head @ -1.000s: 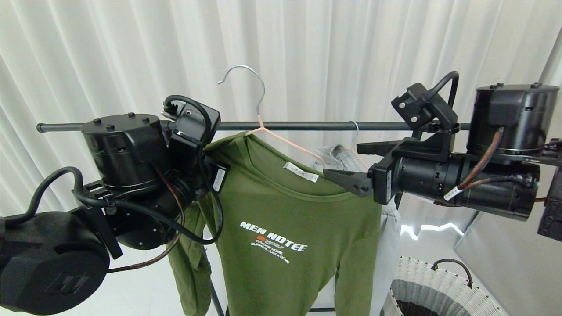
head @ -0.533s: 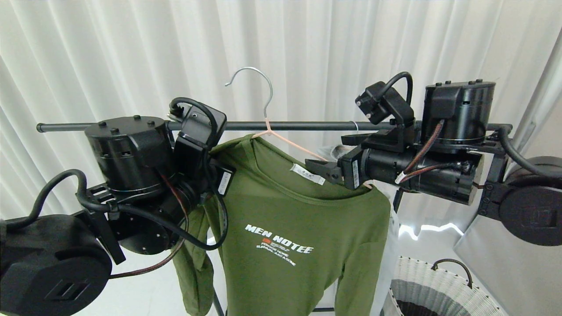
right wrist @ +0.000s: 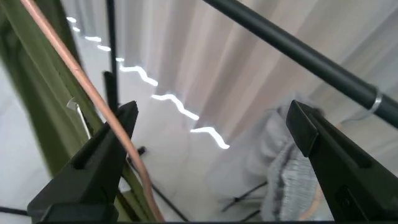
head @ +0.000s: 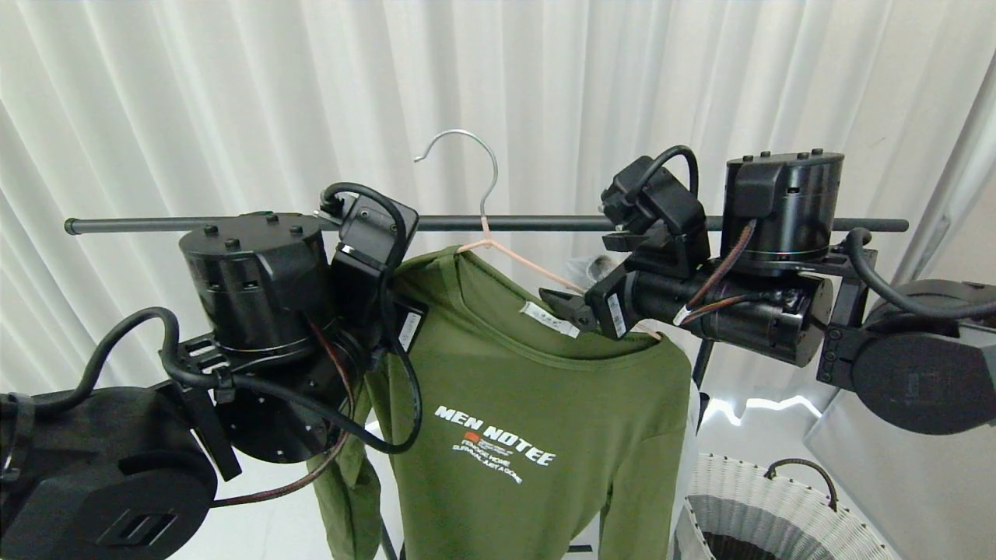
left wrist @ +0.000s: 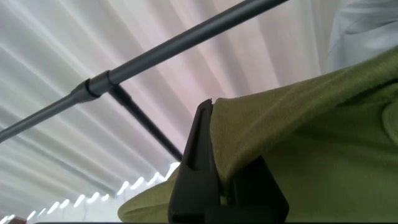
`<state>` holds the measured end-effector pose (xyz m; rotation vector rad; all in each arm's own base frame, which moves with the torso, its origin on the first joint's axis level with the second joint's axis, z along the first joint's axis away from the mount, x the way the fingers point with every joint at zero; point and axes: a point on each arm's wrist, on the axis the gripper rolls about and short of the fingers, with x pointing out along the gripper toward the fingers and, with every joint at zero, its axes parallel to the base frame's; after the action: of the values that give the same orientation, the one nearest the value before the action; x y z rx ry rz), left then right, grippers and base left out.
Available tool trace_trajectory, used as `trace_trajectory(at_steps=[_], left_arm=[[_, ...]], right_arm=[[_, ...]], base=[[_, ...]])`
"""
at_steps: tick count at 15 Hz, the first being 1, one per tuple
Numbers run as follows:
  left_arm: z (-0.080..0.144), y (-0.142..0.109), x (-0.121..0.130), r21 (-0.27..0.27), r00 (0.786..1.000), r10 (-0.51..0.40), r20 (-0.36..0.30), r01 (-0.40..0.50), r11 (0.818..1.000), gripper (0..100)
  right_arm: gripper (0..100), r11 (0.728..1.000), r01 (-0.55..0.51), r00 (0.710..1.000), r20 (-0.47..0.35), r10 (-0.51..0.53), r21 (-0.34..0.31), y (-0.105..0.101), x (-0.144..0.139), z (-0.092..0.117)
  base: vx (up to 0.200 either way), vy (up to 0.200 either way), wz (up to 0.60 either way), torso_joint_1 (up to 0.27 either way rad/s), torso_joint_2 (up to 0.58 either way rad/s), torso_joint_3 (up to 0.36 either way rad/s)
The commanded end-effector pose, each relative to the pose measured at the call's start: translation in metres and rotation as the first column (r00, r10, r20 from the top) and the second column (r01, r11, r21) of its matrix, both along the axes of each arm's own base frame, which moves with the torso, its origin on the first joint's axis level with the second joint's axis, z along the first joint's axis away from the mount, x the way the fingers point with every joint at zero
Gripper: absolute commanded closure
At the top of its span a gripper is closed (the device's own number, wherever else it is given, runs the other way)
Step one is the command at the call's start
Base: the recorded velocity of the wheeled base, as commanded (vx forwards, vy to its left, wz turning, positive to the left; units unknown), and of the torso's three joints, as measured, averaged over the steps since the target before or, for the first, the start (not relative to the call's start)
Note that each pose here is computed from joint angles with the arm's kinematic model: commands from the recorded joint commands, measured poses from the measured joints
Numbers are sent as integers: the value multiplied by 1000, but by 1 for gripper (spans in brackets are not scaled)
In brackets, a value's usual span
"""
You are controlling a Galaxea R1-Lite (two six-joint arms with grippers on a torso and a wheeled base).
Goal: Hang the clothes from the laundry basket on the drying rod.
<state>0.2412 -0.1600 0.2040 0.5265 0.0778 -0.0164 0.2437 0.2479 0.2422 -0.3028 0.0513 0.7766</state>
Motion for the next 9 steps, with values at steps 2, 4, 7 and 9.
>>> trace_trajectory(at_steps=[2,4,7,9], left_arm=[[-1,-6,-2,0,1000,-20,-2,20,1000,100],[0,-8,-4,-1,1000,-30,2,30,1000,100],[0,-9,-4,1,1000,-30,0,30,1000,100],[-1,-9,-4,2,999,-33,-2,33,999,100]], right_arm=[[0,999,-10,999,43,12,-49,4,-3,-1],[0,998,-12,999,50,15,-63,5,-3,-2],[100,998,-21,998,55,24,-59,8,-8,0],[100,998,-32,998,55,35,-59,10,-12,0]], base=[[0,0,0,0,0,0],[0,0,0,0,0,0],[0,0,0,0,0,0],[0,0,0,0,0,0]])
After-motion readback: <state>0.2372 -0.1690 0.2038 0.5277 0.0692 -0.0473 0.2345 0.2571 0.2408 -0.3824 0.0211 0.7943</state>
